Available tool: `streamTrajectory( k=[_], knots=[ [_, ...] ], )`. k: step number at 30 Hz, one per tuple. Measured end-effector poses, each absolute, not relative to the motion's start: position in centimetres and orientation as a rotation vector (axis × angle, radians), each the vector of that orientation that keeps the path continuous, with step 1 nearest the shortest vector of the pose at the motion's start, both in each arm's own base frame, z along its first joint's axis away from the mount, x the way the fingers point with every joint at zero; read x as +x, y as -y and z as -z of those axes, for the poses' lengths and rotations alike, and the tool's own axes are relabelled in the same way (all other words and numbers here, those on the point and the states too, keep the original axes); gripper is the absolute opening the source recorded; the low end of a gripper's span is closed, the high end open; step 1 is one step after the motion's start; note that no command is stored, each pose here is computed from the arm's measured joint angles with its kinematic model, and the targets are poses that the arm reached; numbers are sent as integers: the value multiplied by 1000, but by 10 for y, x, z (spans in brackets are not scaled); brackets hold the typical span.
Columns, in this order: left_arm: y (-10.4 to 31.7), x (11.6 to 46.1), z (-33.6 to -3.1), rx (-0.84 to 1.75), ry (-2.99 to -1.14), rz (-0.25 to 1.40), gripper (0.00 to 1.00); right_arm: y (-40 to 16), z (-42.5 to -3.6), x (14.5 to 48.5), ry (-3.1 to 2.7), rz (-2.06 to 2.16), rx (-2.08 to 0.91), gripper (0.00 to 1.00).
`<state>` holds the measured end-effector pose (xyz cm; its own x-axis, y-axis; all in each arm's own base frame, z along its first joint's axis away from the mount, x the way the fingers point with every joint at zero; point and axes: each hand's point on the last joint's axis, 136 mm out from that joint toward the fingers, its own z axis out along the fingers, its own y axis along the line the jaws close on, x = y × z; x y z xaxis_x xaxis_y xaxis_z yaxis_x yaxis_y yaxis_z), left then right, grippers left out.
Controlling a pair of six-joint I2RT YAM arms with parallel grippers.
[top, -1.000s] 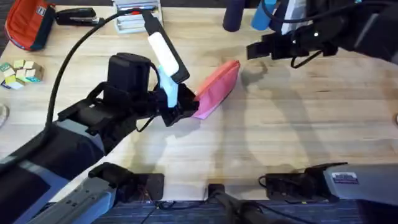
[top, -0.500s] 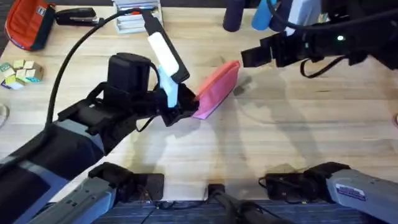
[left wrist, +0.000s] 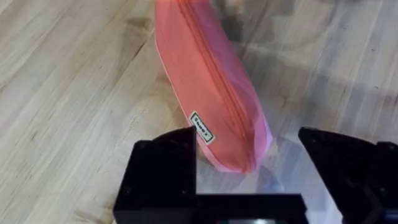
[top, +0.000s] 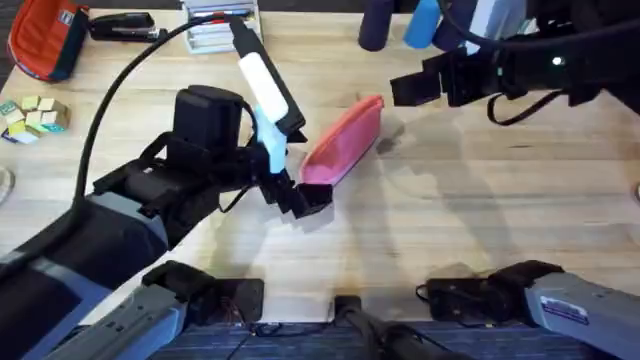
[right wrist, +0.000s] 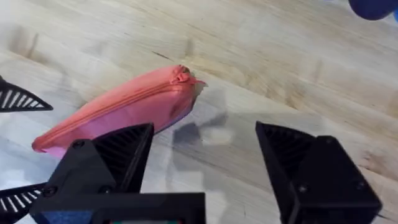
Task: Unzip the bag, pick up the pens from the table one at a time and place them inside, then zip the bag closed.
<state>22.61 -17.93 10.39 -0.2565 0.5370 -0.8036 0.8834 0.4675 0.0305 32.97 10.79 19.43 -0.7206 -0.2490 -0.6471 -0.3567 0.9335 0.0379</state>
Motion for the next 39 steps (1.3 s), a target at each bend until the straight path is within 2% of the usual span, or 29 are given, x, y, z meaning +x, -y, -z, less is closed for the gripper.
streamTrajectory(
  k=[9,18,24,31,39],
  knots=[
    [174,237,-119,1066,-1964,530,993,-107,-191,326,-2429,-207,-430,997],
    [162,254,-188,871,-2021,466,993,-105,-203,319,-2401,-208,-430,997],
    [144,257,-225,816,-2186,369,991,-104,-209,317,-2383,-209,-428,997],
    [134,270,-247,788,-2299,281,992,-104,-209,317,-2383,-209,-428,997],
    [137,295,-257,705,-2364,268,993,-104,-209,317,-2383,-209,-428,998]
  ],
)
